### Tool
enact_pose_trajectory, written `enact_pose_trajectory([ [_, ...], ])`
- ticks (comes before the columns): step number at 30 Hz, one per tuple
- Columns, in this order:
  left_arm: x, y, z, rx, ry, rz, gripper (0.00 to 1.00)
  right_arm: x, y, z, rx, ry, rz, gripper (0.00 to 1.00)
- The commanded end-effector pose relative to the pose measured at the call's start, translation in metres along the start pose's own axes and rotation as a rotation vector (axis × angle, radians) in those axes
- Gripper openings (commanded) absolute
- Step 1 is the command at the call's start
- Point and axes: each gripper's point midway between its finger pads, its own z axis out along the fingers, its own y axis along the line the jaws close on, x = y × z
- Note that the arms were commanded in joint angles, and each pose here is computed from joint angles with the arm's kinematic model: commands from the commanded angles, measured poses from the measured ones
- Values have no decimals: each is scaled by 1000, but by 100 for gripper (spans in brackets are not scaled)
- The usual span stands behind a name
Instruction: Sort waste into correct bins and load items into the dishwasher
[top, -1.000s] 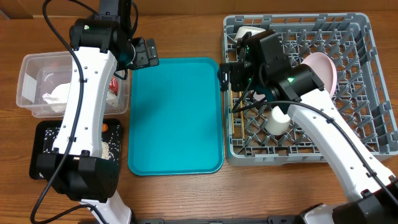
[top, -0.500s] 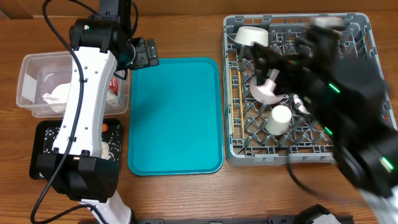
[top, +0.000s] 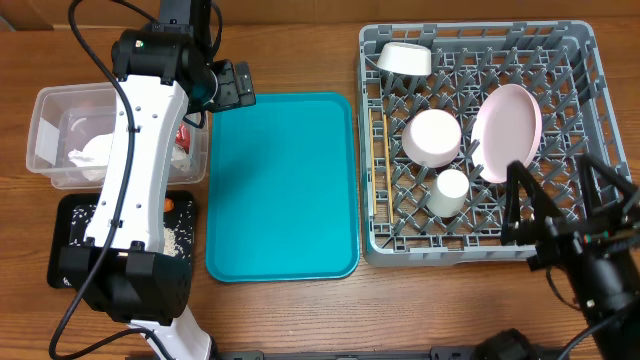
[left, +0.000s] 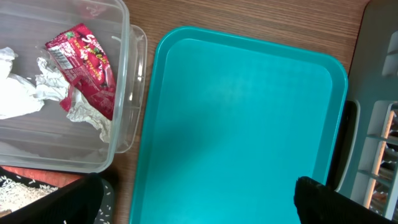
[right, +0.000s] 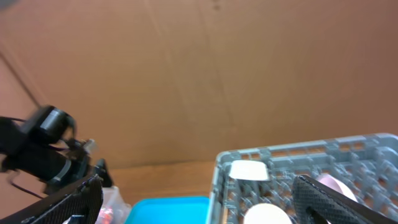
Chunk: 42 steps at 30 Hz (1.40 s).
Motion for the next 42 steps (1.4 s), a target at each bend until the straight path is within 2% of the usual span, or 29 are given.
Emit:
enact_pose_trajectory([
  [1, 0, 1, 2, 4, 8, -9, 100, 17, -19, -7, 58, -17, 10, 100],
  [13, 0, 1, 2, 4, 7, -9, 100, 87, -71, -14, 172, -114, 106, 100],
  [20, 0, 1, 2, 4, 7, -9, 100, 124, -93, 3, 166, -237, 152, 100],
  [30, 0, 1, 2, 4, 7, -9, 100, 169, -111, 34, 131, -310, 218, 100],
  [37, 0, 1, 2, 4, 8, -9, 100, 203, -122, 45, 144, -274, 215, 100],
  [42, 0, 1, 2, 4, 7, -9, 100, 210, -122, 47, 151, -233, 146, 100],
])
